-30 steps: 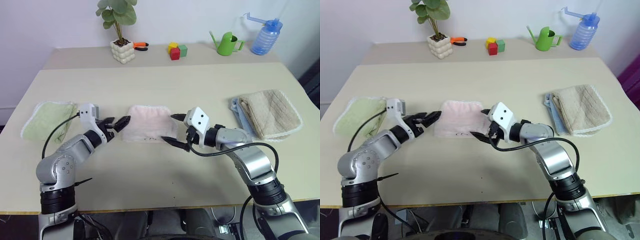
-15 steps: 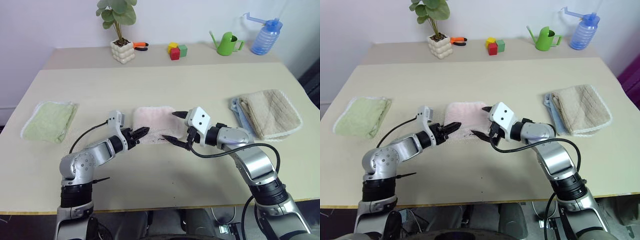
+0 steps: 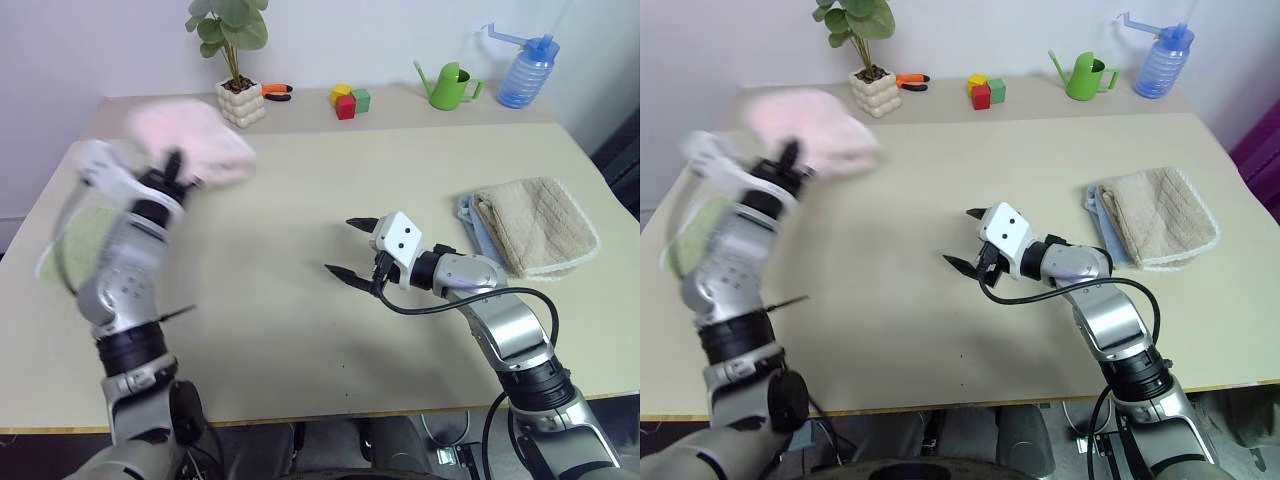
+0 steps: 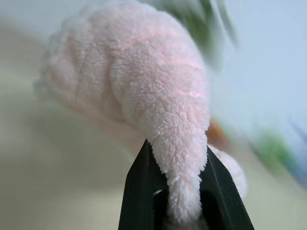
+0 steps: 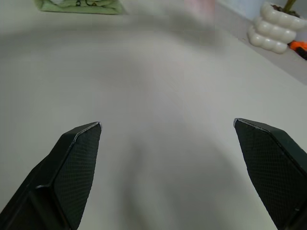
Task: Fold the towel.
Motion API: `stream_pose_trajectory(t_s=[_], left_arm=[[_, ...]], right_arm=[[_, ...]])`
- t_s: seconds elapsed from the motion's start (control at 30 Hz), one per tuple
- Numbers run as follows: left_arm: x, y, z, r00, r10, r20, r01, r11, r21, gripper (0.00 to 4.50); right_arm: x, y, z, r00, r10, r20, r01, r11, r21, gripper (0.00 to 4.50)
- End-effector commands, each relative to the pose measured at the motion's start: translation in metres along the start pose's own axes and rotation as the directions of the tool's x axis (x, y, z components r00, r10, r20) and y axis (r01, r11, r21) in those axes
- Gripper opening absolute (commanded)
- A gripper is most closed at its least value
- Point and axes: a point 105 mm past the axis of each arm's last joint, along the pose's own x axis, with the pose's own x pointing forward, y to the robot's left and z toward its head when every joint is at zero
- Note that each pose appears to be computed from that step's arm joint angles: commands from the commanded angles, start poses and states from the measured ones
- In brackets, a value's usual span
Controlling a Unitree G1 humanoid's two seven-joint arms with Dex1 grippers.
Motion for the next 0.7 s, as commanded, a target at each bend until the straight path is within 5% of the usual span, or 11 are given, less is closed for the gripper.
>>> stream_pose_trajectory(t_s=[0.03,0.33,0.47,0.67,0.7], left_arm=[[-0.008,0.049,0.015,0.972,0.225,0.072,-0.224,0.974,-0.025,0.05],[-0.069,0.098,-0.038,0.895,0.418,-0.152,-0.425,0.905,-0.009,0.05],[-0.089,0.114,-0.031,0.862,0.495,-0.112,-0.504,0.860,-0.080,1.49],[-0.093,0.123,0.004,0.839,0.542,0.040,-0.539,0.839,-0.076,4.47],[-0.093,0.123,0.012,0.836,0.543,0.076,-0.539,0.840,-0.065,4.47]], right_arm=[[0.004,0.002,0.010,0.999,0.014,0.045,-0.012,0.999,-0.032,4.50],[0.005,0.000,0.008,0.998,0.018,0.052,-0.016,0.999,-0.033,4.50],[0.006,-0.001,0.006,0.999,0.025,0.048,-0.023,0.999,-0.033,4.50],[0.010,-0.005,0.004,0.999,0.025,0.046,-0.023,0.999,-0.031,4.50],[0.010,-0.007,0.003,0.999,0.020,0.044,-0.019,0.999,-0.031,4.50]])
